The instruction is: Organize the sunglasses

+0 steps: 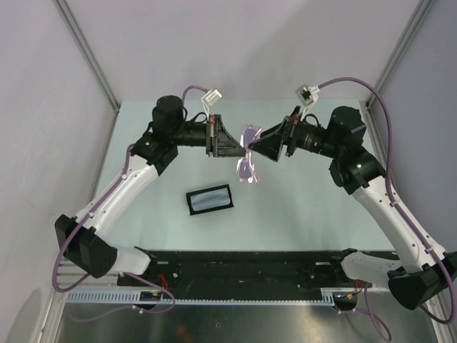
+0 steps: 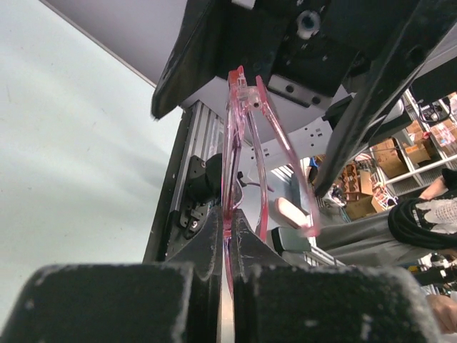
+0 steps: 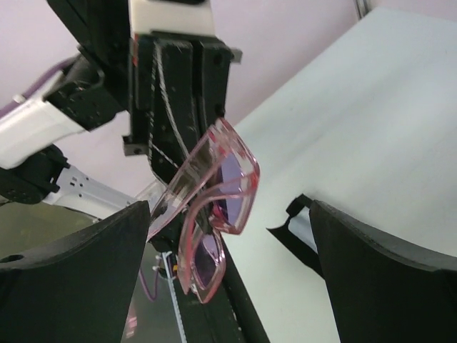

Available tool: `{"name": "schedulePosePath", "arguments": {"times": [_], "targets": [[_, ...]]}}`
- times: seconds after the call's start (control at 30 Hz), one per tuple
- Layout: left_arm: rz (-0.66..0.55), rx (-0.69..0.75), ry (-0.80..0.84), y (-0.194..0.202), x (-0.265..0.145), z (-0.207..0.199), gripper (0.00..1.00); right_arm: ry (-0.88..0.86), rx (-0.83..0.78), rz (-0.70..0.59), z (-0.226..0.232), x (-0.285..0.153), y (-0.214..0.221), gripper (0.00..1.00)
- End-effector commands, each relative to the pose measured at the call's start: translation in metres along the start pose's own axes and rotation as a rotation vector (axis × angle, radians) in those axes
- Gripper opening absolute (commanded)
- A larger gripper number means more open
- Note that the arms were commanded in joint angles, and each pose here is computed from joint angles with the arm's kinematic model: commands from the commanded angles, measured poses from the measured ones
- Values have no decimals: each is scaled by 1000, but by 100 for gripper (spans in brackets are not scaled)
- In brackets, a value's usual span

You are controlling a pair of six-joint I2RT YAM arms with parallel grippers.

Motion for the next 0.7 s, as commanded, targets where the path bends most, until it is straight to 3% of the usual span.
{"name": "schedulePosePath", "arguments": {"times": [0.0, 0.47, 0.67], "targets": [[-22, 68, 46, -13, -5, -23, 0, 38, -65, 12, 5, -2, -3, 100], [-39, 20, 38, -13, -8, -27, 0, 146, -101, -21, -4, 0, -6, 100], [-133, -176, -58, -23, -12, 0, 0, 158, -233, -106, 21, -6, -18, 100]]}}
Point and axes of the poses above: each gripper's point midway between its finger pads, its own x axis out along the fingers, its own z axis along the line the jaws close on, y = z × x, the point moved 8 cm from there along -x, back along the fingers, and after that the axes turned 10 degrees about -x, right-handed, at the moved point
